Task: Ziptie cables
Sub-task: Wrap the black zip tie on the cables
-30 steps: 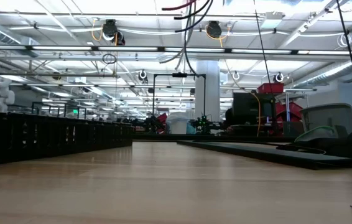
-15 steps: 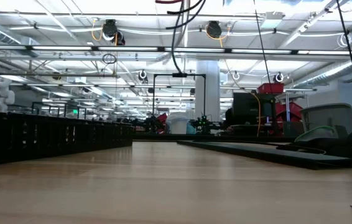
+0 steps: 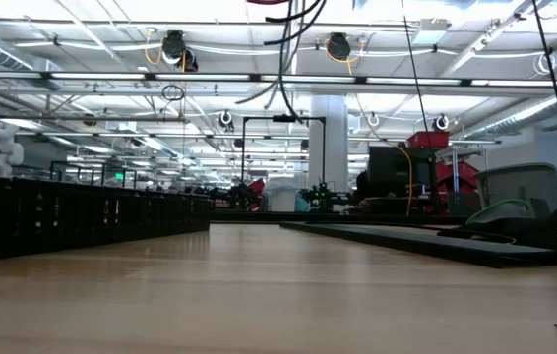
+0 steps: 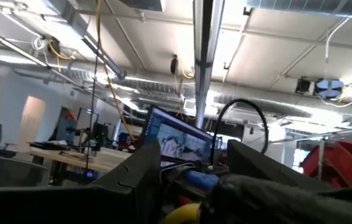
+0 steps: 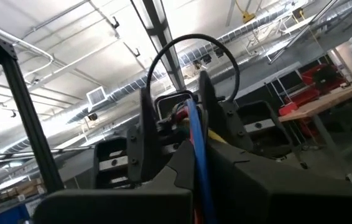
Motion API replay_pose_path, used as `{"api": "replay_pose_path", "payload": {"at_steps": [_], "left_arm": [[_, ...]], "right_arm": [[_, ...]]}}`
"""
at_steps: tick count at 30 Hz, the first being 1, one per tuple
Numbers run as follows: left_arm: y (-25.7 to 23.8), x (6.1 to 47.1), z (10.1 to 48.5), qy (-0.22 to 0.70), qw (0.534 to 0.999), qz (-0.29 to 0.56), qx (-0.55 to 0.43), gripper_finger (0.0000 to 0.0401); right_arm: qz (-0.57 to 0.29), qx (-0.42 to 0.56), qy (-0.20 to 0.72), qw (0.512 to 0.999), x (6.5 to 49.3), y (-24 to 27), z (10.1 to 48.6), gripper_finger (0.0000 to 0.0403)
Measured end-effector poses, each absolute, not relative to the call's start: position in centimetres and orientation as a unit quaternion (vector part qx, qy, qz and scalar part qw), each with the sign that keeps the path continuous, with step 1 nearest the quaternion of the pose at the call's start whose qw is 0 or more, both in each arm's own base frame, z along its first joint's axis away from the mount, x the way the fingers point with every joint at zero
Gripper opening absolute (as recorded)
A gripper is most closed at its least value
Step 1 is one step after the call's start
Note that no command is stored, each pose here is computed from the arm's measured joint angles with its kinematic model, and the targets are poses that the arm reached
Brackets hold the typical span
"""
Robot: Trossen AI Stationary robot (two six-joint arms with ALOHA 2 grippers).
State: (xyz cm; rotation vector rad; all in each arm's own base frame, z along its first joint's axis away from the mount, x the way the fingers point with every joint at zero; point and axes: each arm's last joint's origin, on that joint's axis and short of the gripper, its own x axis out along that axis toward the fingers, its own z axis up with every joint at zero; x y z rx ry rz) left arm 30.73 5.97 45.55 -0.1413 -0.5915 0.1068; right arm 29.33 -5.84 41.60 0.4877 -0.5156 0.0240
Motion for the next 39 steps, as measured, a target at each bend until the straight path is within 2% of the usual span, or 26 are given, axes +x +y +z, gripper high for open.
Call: {"api": "replay_pose_path", "payload": {"at_steps": [6,14,23,39], "left_arm": [[5.9,30.4,45.2,-0.237,0.968,0.067,-0.046,0.018],[5.7,28.2,46.9,-0.268,0.959,0.093,-0.022,0.018],[5.9,28.8,45.6,-0.189,0.975,0.117,-0.013,0.018],[5.6,25.9,47.5,-0.21,0.962,0.172,0.025,0.018]], "right_arm": [[0.005,0.232,-0.253,0.939,29.3,-6.1,41.6,0.0],[0.0,0.231,-0.254,0.939,29.2,-6.4,41.6,0.0],[-0.001,0.231,-0.255,0.939,29.2,-6.6,41.6,0.0],[-0.013,0.222,-0.266,0.938,28.4,-7.4,42.1,0.0]]}}
